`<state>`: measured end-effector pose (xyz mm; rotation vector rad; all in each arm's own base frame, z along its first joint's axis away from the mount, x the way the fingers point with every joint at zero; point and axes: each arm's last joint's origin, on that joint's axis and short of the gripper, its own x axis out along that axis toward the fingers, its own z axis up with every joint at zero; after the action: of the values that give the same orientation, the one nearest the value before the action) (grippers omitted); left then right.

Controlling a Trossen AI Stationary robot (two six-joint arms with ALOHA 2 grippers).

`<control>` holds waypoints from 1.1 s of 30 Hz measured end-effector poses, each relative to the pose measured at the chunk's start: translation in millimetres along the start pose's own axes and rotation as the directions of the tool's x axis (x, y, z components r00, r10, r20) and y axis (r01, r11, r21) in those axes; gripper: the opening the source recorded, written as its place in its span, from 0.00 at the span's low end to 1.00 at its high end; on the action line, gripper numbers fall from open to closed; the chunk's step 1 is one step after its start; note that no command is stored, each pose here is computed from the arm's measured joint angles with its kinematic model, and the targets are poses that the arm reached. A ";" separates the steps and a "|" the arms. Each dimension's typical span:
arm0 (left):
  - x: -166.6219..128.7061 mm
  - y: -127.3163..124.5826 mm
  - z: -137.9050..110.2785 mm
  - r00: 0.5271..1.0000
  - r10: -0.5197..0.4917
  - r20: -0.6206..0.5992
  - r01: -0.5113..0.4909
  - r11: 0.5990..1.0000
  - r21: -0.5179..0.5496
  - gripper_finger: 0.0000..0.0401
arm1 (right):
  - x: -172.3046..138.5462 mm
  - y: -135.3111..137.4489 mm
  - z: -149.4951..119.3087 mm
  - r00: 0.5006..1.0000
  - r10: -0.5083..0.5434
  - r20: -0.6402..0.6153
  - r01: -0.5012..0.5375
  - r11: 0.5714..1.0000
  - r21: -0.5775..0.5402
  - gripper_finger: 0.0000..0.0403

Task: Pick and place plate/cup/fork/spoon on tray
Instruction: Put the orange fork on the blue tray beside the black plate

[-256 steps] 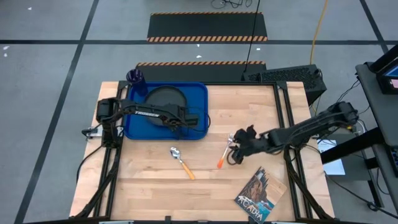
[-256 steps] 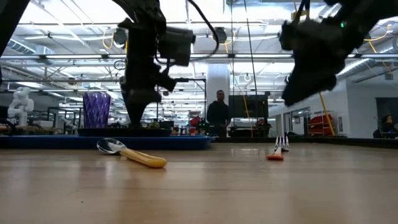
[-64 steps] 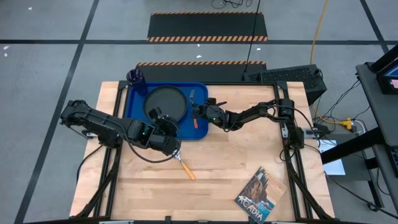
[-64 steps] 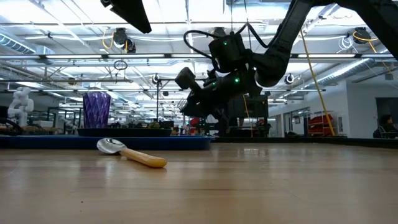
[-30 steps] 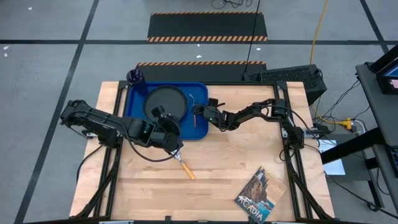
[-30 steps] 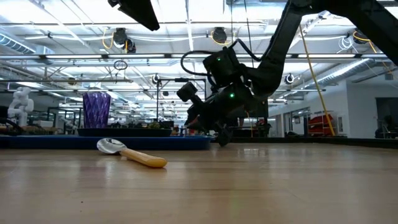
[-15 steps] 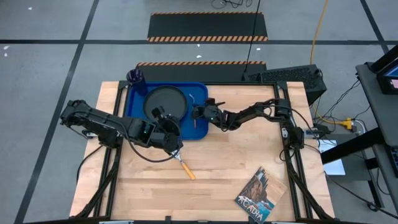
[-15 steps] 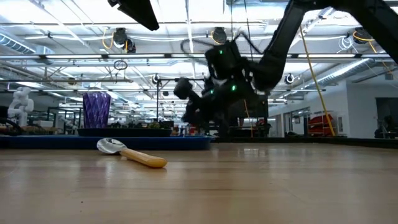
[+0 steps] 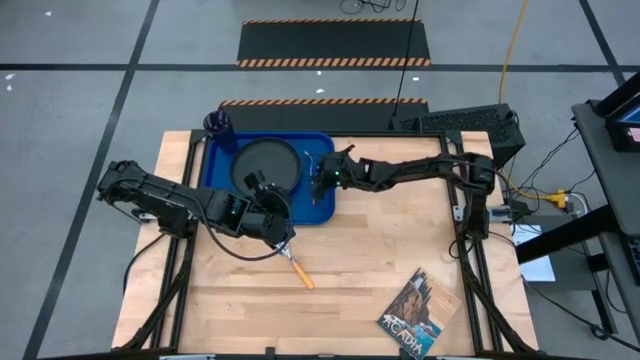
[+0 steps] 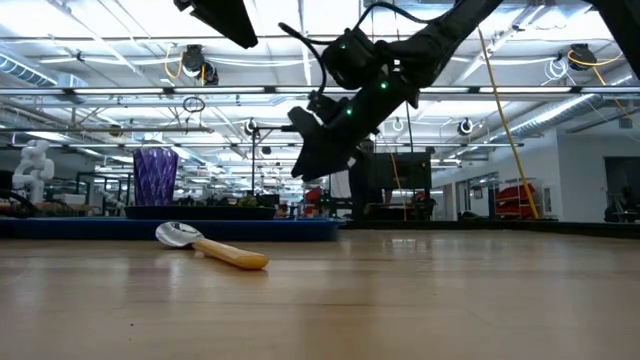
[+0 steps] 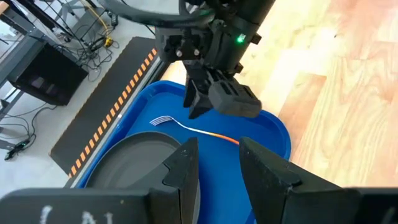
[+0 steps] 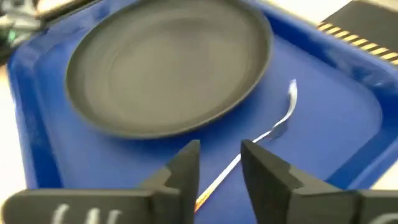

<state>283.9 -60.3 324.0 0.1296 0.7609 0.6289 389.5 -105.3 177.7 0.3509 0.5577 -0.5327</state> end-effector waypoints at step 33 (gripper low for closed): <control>6.8 5.0 6.3 1.000 -0.005 0.014 0.005 1.000 -0.029 0.30 | 43.6 -58.6 -2.5 0.991 -0.126 0.049 0.118 0.983 0.141 0.51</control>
<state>289.5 -51.7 326.1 0.1057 0.7380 0.6332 386.9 -168.0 140.4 0.4332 0.4898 -0.7000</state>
